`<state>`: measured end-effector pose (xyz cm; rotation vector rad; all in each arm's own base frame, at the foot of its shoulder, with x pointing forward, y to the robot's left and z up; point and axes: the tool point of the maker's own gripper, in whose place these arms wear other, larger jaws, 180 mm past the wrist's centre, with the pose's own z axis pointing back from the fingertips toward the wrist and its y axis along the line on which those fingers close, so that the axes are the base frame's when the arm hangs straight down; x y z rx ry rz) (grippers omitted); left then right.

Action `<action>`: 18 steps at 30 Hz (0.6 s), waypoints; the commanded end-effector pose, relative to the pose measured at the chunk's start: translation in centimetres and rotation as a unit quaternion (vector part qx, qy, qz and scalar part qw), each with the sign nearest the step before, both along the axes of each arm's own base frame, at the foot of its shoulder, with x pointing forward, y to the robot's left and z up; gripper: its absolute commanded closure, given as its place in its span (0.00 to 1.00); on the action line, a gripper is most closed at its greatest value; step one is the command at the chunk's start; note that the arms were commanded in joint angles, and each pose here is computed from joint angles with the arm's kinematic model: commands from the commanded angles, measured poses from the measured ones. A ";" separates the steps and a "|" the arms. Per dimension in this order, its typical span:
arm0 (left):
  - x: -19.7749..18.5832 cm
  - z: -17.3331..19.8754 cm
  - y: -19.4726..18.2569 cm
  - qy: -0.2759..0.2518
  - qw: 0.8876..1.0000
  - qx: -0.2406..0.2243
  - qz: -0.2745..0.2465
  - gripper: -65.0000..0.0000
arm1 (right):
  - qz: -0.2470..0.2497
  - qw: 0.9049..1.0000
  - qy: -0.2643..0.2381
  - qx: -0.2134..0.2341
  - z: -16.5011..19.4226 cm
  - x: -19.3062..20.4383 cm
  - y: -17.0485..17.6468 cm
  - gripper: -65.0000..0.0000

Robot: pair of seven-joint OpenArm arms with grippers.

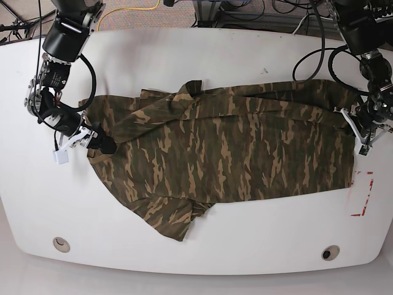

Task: Fold the T-shirt properly
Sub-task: 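Pull the collar corner with the right gripper away from the left gripper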

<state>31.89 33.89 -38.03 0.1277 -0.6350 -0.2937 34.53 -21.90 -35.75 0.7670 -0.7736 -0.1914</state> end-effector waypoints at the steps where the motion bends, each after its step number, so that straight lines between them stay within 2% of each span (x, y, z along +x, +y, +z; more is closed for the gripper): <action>1: 1.0 1.8 1.1 -0.023 1.000 0.014 0.000 0.93 | 0.005 1.000 -0.023 -0.014 1.5 0.5 -0.7 0.45; 6: 1.0 2.0 1.2 -0.025 1.000 0.015 0.001 0.93 | 0.031 0.998 -0.032 -0.052 2.4 -1.4 0.5 0.46; 11: 1.0 2.0 1.3 -0.025 1.000 0.015 0.002 0.93 | 0.017 0.997 -0.011 -0.071 2.4 -3.3 0.4 0.47; 14: 0.9 2.0 1.4 -0.024 1.000 0.015 0.002 0.93 | 0.014 0.993 -0.001 -0.121 2.0 -4.1 -0.5 0.54; 18: 0.9 2.0 1.4 -0.025 1.000 0.016 0.002 0.93 | 0.018 0.978 0.010 -0.206 1.6 -5.1 -1.6 0.61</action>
